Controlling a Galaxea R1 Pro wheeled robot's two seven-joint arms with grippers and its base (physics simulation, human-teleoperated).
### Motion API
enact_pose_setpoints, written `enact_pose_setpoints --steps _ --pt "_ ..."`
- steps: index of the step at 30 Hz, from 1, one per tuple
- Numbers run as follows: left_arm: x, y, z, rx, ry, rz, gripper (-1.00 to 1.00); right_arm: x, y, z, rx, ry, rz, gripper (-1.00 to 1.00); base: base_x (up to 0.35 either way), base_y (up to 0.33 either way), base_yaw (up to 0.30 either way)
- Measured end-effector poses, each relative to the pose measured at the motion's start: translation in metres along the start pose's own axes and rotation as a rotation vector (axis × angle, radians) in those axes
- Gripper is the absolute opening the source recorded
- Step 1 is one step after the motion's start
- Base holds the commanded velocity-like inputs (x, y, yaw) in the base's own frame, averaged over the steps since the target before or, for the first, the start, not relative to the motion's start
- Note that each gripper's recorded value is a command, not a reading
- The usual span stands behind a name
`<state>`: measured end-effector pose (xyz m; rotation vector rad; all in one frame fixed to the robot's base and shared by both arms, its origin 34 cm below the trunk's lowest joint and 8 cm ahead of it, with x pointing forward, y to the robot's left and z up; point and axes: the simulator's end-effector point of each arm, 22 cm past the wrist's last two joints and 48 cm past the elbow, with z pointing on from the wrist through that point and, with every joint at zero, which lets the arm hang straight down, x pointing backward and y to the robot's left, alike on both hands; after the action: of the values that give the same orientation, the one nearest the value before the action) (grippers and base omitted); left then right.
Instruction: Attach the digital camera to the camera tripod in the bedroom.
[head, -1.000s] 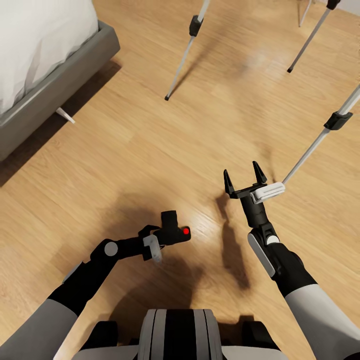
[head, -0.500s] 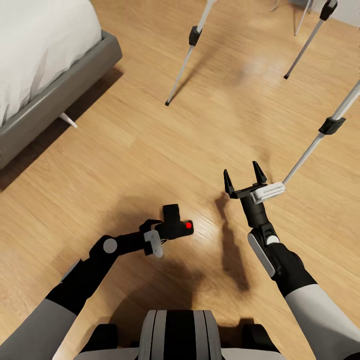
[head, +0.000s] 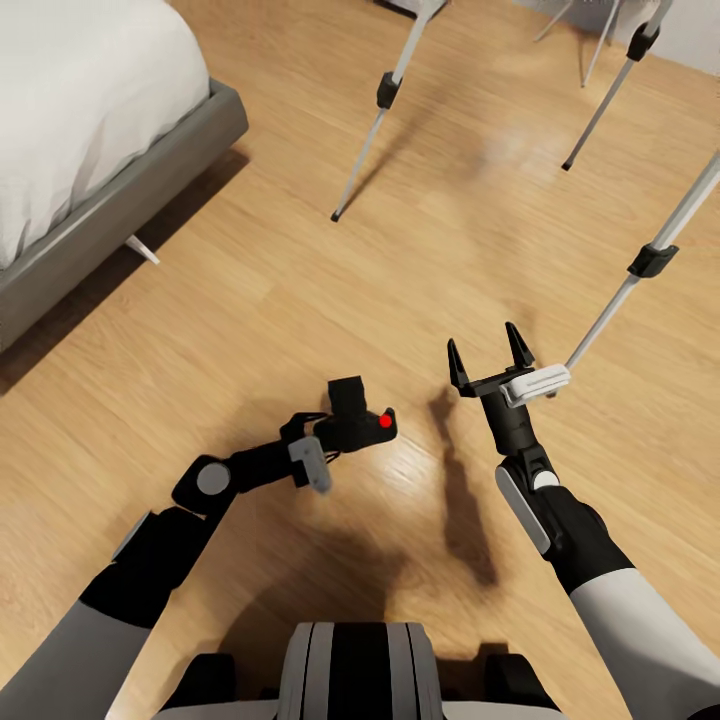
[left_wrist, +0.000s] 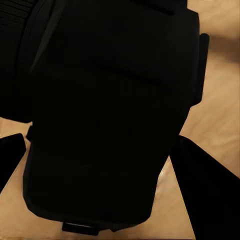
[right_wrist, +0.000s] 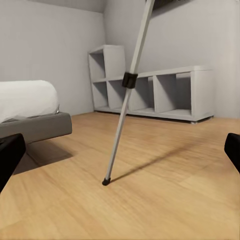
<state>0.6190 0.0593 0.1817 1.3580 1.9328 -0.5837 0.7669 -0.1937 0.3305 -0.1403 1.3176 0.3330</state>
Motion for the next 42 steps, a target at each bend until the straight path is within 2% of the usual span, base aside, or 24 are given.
enact_pose_setpoints --steps 7,15,21,22,25,27,30,32,35,36,38,40,42 --pt "-0.006 0.017 -0.013 -0.044 0.076 -0.079 -1.00 -0.003 -0.001 0.001 0.001 0.000 -0.004 1.00 0.000 0.000 0.000" --pt "-0.009 0.026 -0.024 -0.072 0.130 -0.140 -1.00 -0.010 -0.001 0.004 -0.002 -0.008 -0.009 1.00 0.000 0.000 0.000" --pt "-0.004 0.030 -0.035 -0.091 0.202 -0.222 -1.00 -0.015 -0.001 0.007 -0.004 -0.017 -0.012 1.00 0.000 0.000 0.000" --pt "-0.009 0.024 -0.038 -0.062 0.210 -0.251 -1.00 -0.016 -0.001 0.008 -0.004 -0.017 -0.013 1.00 0.000 0.000 0.000" --pt "-0.015 0.021 -0.041 -0.044 0.206 -0.256 -1.00 -0.019 -0.001 0.009 -0.005 -0.022 -0.014 1.00 0.000 0.000 0.000" --pt "-0.017 0.016 -0.043 -0.020 0.215 -0.275 -1.00 -0.021 -0.001 0.010 -0.005 -0.025 -0.015 1.00 0.000 0.000 0.000" --pt "-0.016 0.003 -0.047 0.030 0.242 -0.326 -1.00 -0.024 -0.001 0.011 -0.006 -0.030 -0.017 1.00 0.000 0.000 0.000" --pt "-0.017 -0.002 -0.049 0.053 0.250 -0.345 -1.00 -0.026 -0.001 0.012 -0.007 -0.033 -0.018 1.00 0.000 0.000 0.000" --pt "-0.020 -0.016 -0.053 0.120 0.257 -0.389 -1.00 -0.029 -0.001 0.014 -0.007 -0.037 -0.019 1.00 0.000 0.000 0.000" --pt "-0.025 -0.026 -0.059 0.189 0.242 -0.431 -1.00 -0.030 -0.001 0.014 -0.008 -0.039 -0.020 1.00 0.000 0.000 0.000" --pt "-0.036 -0.039 -0.070 0.288 0.206 -0.474 -1.00 -0.033 -0.001 0.015 -0.008 -0.042 -0.021 1.00 0.000 0.000 0.000" --pt "-0.047 -0.046 -0.081 0.366 0.164 -0.510 -1.00 -0.035 -0.001 0.016 -0.009 -0.045 -0.022 1.00 0.000 0.000 0.000" --pt "-0.054 -0.046 -0.090 0.404 0.133 -0.537 -1.00 -0.037 -0.001 0.017 -0.009 -0.048 -0.022 1.00 0.000 0.000 0.000"
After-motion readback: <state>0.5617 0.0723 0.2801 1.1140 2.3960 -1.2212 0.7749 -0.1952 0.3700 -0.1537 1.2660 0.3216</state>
